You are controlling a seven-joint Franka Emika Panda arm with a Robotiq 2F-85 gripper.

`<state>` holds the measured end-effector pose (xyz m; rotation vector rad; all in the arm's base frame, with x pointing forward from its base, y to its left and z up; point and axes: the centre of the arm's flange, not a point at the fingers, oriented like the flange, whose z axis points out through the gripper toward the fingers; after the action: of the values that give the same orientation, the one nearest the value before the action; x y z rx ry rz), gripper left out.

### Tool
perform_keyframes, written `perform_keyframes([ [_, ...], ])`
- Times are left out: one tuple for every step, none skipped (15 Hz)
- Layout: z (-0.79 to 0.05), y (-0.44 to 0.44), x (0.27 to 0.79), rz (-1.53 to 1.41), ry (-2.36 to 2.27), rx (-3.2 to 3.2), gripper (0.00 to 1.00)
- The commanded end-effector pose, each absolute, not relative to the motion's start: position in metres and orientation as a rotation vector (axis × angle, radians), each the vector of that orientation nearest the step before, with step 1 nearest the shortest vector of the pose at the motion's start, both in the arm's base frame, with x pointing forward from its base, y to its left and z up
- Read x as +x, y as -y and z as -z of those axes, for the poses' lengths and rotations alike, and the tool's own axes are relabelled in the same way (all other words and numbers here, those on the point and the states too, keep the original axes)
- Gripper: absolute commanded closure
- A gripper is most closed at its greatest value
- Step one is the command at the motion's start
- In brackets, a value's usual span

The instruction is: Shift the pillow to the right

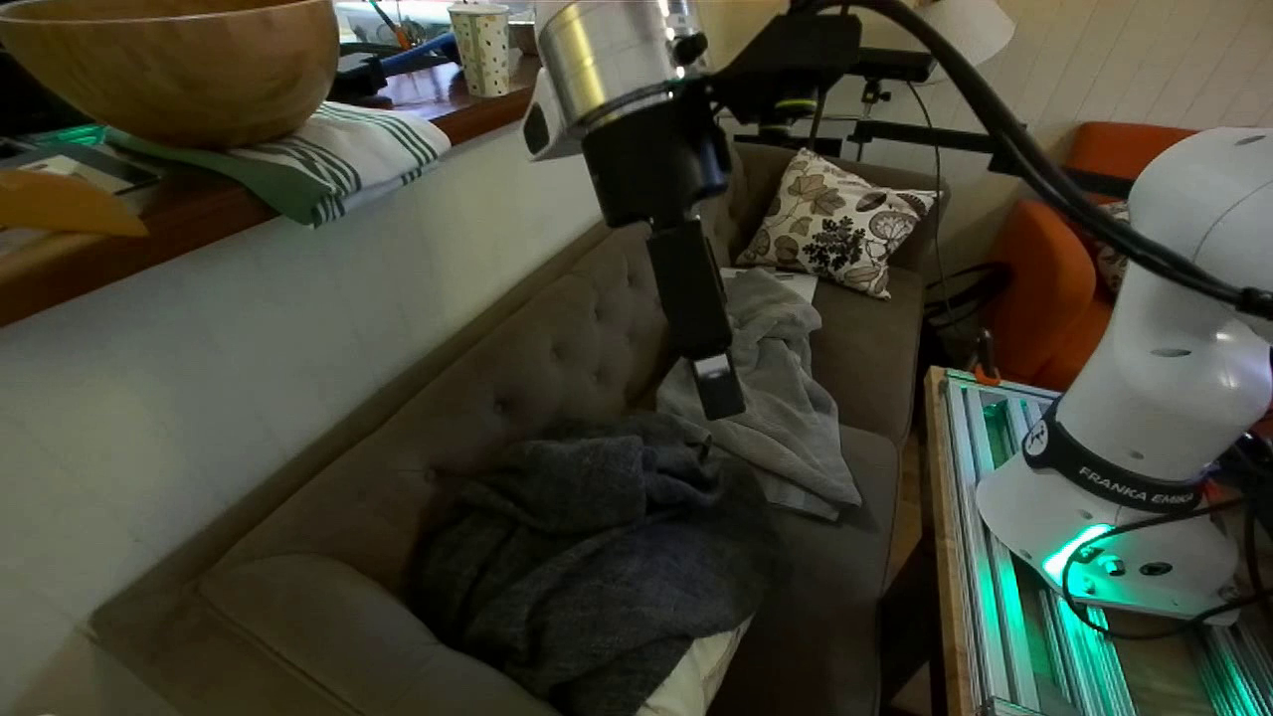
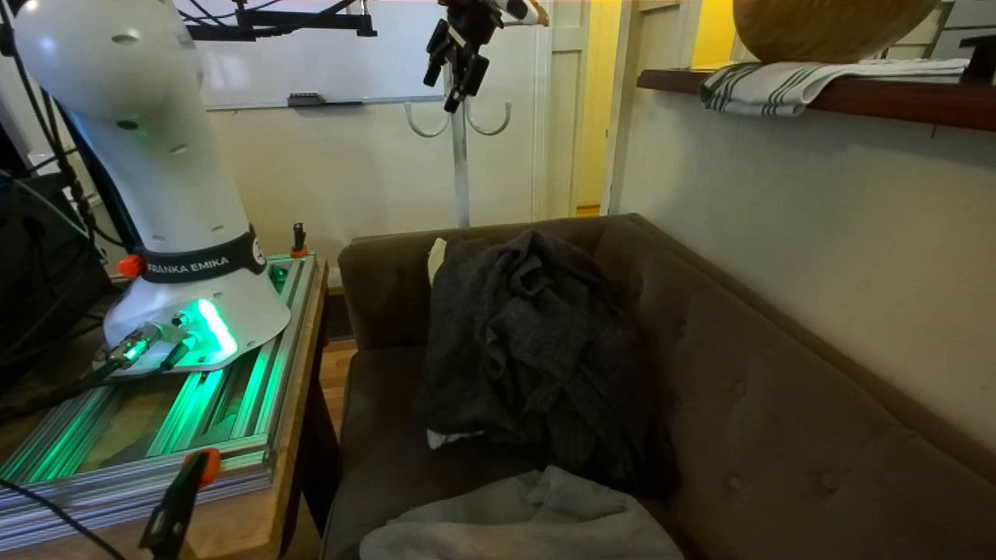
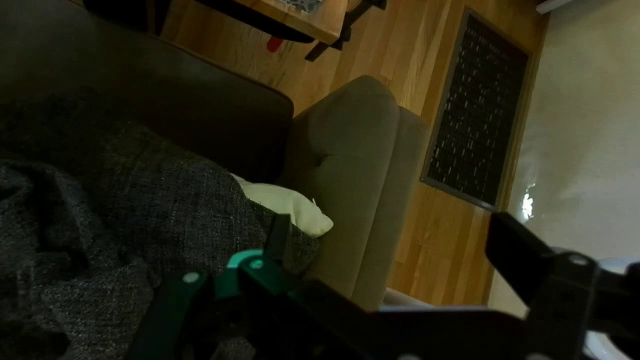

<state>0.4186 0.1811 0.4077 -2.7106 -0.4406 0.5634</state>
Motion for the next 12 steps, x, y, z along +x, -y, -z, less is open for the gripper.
perform_keyframes([
  [-0.408,-0.181,0.419,-0.563,0.439,-2.711,0.00],
  [-0.408,-0.181,0.419,-0.563,0.439,-2.711,0.00],
  [-0.408,-0.181,0.419,-0.562,0.438,-2.711,0.00],
  [-0.408,-0.181,0.419,-0.562,0.438,-2.711,0.00],
  [-0.405,-0.185,0.422,-0.585,0.417,-2.704,0.00],
  [-0.402,-0.191,0.423,-0.597,0.399,-2.710,0.00],
  [-0.399,-0.195,0.422,-0.595,0.391,-2.710,0.00],
  [-0.394,-0.202,0.417,-0.607,0.359,-2.717,0.00],
  [-0.389,-0.207,0.411,-0.607,0.340,-2.717,0.00],
  [-0.383,-0.214,0.401,-0.613,0.301,-2.730,0.00],
  [-0.378,-0.219,0.394,-0.625,0.271,-2.745,0.00],
  [-0.370,-0.224,0.383,-0.635,0.216,-2.772,0.00],
])
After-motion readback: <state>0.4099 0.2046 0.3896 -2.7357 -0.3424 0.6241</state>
